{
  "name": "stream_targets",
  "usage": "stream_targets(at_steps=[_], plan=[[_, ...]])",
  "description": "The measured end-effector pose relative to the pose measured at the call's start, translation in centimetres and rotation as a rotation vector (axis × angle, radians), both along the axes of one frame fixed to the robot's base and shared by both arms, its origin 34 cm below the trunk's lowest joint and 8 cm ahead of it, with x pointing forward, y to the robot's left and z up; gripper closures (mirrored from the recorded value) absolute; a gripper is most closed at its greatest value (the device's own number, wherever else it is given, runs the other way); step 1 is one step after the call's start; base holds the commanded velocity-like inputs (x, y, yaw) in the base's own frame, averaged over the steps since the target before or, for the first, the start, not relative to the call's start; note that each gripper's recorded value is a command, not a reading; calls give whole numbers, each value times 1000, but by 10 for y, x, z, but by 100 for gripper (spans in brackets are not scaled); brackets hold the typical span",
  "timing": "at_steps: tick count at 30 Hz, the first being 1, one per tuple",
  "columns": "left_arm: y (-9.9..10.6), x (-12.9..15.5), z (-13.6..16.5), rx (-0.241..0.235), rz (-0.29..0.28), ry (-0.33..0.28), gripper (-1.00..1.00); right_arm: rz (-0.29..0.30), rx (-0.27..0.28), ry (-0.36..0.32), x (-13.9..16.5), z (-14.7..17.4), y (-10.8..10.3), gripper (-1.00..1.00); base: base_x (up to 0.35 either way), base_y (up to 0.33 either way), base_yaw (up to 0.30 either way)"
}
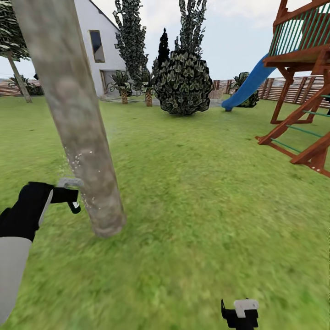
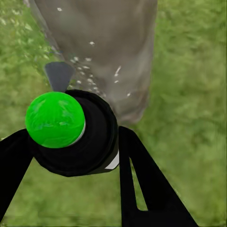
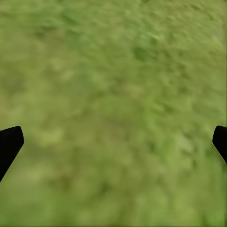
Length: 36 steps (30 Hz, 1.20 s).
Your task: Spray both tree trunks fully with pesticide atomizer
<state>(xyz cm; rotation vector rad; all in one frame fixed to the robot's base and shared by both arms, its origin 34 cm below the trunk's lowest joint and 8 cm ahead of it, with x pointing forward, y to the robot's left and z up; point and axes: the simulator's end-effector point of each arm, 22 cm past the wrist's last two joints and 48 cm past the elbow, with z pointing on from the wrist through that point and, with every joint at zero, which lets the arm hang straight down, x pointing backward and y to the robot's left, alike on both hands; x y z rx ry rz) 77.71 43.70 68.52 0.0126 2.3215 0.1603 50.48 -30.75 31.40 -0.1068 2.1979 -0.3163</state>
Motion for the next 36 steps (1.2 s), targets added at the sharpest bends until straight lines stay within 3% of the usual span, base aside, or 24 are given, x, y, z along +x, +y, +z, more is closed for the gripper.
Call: stream_targets(at_steps=[4, 10, 15, 17, 20, 22, 24, 27, 29, 31, 33, 36], plan=[[20, -28, -42, 23, 21, 73, 100, 1, 0, 1, 0, 0, 0, -100, 6, -27, 0], [-4, -25, -49, -5, -8, 77, 100, 1, 1, 1, 0, 0, 0, -100, 0, 0, 0], [23, -31, -44, 24, 24, 79, 100, 1, 1, 2, 0, 0, 0, -100, 224, 0, 0], [18, -30, -46, 18, 16, 81, 100, 1, 1, 1, 0, 0, 0, -100, 306, -75, 0], [-8, -26, -52, -13, -11, 82, 100, 1, 1, 1, 0, 0, 0, -100, 230, -178, 0], [-10, -25, -53, -12, -13, 83, 100, 1, 1, 2, 0, 0, 0, -100, 195, -209, 0], [-2, -27, -54, -4, -2, 86, 100, 2, 0, 2, 0, 0, 0, -100, 189, -214, 0], [27, -42, -66, 37, 46, 119, 100, 2, 1, 1, 0, 0, 0, -100, 188, -215, 0], [33, -48, -76, 49, 61, 138, 100, 2, 1, 1, 0, 0, 0, -100, 182, -215, 0], [16, -50, -90, 26, 37, 142, 100, 1, 1, 2, 0, 0, 0, -100, 177, -215, 0], [-19, -47, -103, -12, 0, 144, 100, 1, 1, 2, 0, 0, 0, -100, -31, -205, 0], [-9, -50, -105, -8, 24, 141, 100, 2, 1, 2, 0, 0, 0, -100, -270, -118, 0]])
